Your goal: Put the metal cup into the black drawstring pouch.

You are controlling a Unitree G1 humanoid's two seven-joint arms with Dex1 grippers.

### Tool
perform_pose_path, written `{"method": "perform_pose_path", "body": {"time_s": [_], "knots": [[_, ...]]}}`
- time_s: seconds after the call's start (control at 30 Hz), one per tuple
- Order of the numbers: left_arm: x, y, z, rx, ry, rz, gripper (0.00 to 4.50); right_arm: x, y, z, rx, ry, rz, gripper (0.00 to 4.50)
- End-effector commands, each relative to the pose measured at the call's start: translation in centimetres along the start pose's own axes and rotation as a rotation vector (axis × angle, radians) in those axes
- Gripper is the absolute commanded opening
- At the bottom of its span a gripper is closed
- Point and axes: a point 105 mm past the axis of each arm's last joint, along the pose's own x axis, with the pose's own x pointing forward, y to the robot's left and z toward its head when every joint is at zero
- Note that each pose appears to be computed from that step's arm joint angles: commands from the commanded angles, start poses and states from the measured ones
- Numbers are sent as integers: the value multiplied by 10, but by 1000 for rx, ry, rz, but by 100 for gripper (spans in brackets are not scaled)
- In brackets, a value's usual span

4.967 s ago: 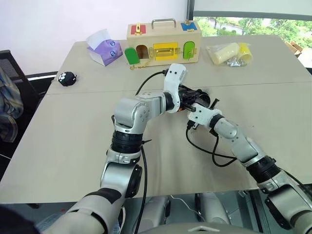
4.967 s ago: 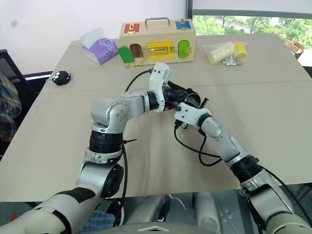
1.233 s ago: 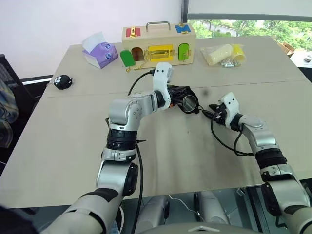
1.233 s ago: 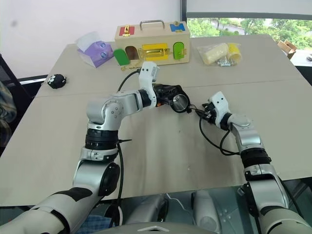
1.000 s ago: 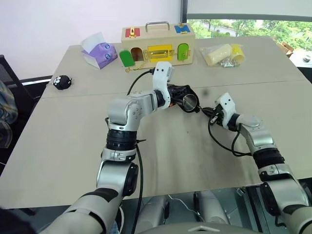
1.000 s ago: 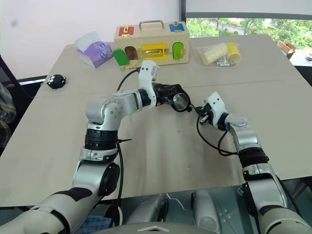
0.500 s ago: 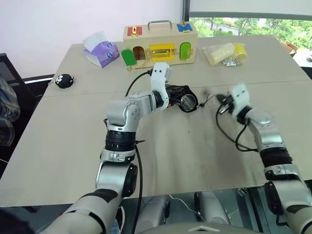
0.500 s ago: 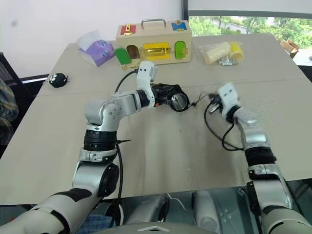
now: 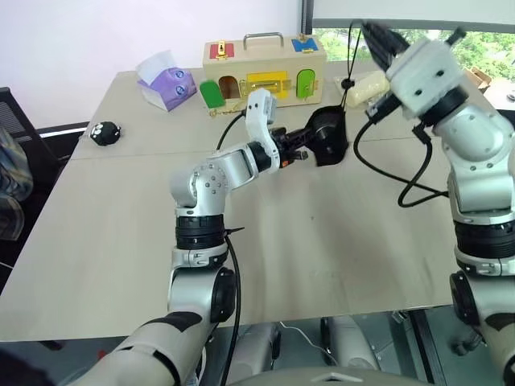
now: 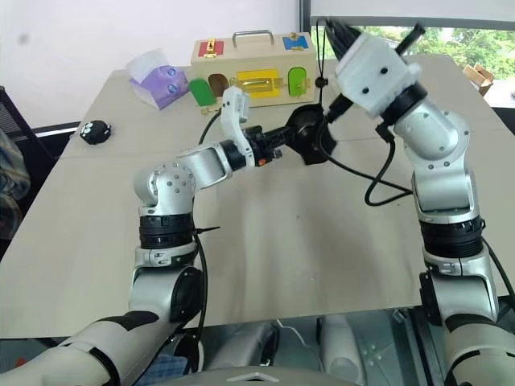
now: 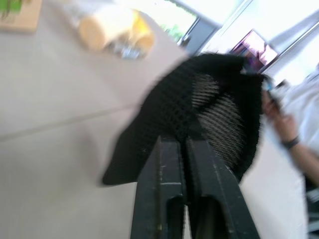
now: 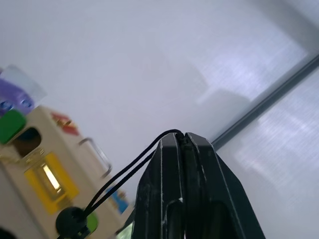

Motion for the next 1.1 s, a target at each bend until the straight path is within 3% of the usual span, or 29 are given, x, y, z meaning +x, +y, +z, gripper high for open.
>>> {"method": "perform_pose_path", "body": {"time_s": [0.03, 0.07, 0.33, 0.7, 0.73, 0.87, 0.9, 1.1], "knots": [[-1, -28, 25, 106, -93, -111, 214, 1, -8, 9, -18, -36, -24, 0], [-2, -33, 28, 129, -112, -134, 268, 1, -7, 9, -14, -38, -20, 0], [-6, -62, 49, 227, -242, -252, 268, 1, 7, 4, 31, -30, 30, 0], [-2, -61, 50, 232, -246, -267, 268, 5, 10, 12, 52, -48, 44, 0], [-1, -58, 50, 222, -248, -254, 216, 5, 10, 14, 52, -55, 42, 0], [3, -53, 45, 230, -220, -236, 82, 8, 7, 22, 50, -75, 36, 0], [4, -52, 42, 243, -209, -235, 23, 8, 6, 24, 48, -79, 34, 0], [14, -47, 42, 316, -215, -177, 8, 12, 4, 32, 59, -98, 25, 0]]}}
